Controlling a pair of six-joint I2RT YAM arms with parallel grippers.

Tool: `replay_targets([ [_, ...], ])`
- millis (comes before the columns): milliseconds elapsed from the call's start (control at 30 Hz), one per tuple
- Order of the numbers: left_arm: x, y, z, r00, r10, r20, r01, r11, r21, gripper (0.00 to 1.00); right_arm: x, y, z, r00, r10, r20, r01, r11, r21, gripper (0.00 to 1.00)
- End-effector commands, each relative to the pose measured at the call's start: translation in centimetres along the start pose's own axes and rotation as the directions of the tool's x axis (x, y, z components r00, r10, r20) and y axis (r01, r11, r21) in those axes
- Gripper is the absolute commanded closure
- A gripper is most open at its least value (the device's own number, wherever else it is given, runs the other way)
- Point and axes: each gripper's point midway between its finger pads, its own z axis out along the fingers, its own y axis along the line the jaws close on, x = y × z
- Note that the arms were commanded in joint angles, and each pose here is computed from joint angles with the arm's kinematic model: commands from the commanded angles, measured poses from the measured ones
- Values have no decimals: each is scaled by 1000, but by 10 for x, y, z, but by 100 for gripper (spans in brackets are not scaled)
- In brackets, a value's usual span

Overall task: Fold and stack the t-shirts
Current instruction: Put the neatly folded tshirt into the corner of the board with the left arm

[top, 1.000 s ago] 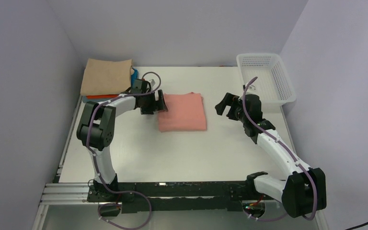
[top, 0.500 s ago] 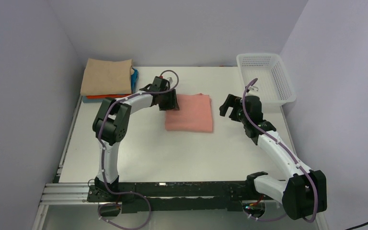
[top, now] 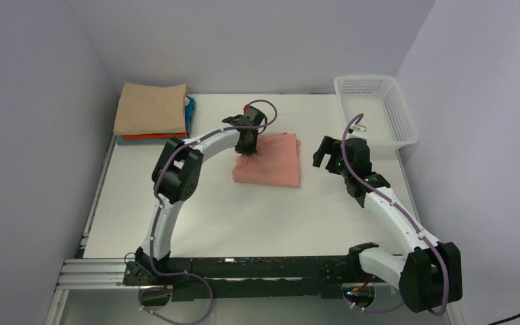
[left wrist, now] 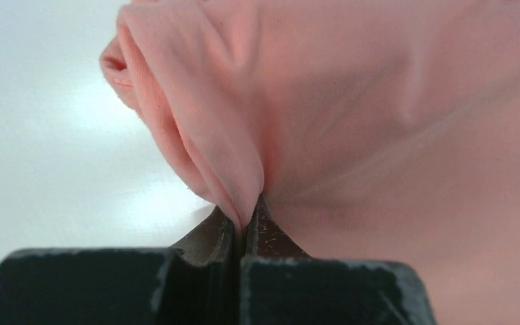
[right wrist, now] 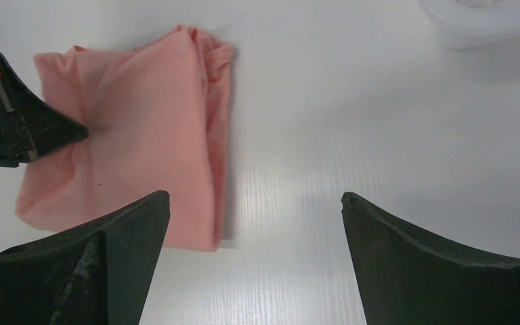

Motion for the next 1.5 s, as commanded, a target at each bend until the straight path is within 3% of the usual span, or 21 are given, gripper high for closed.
replay_targets([
  [0,-38,71,-33,978,193,82,-155,930,-334,100,-13,-6,-4,999,-17,52,16,999,29,0],
  [200,-104,95,-90,868,454,200,-331,830,-448,100,-12,-9,-1,999,-26,40,24,999,45,0],
  [633,-178,188,-168,765,612,201,-329,640,-694,100,-11,-21,2,998,-50,30,46,993,113,0],
  [967,-208,238,-205,768,595,236,-280,643,-713,100,-8,-21,7,998,-64,6,63,992,107,0],
  [1133,-218,237,-225,769,553,320,-229,706,-670,100,-8,-23,8,998,-64,7,63,990,124,0],
  [1467,-232,224,-270,729,533,429,-187,758,-625,100,-7,-26,9,998,-65,7,63,989,133,0],
])
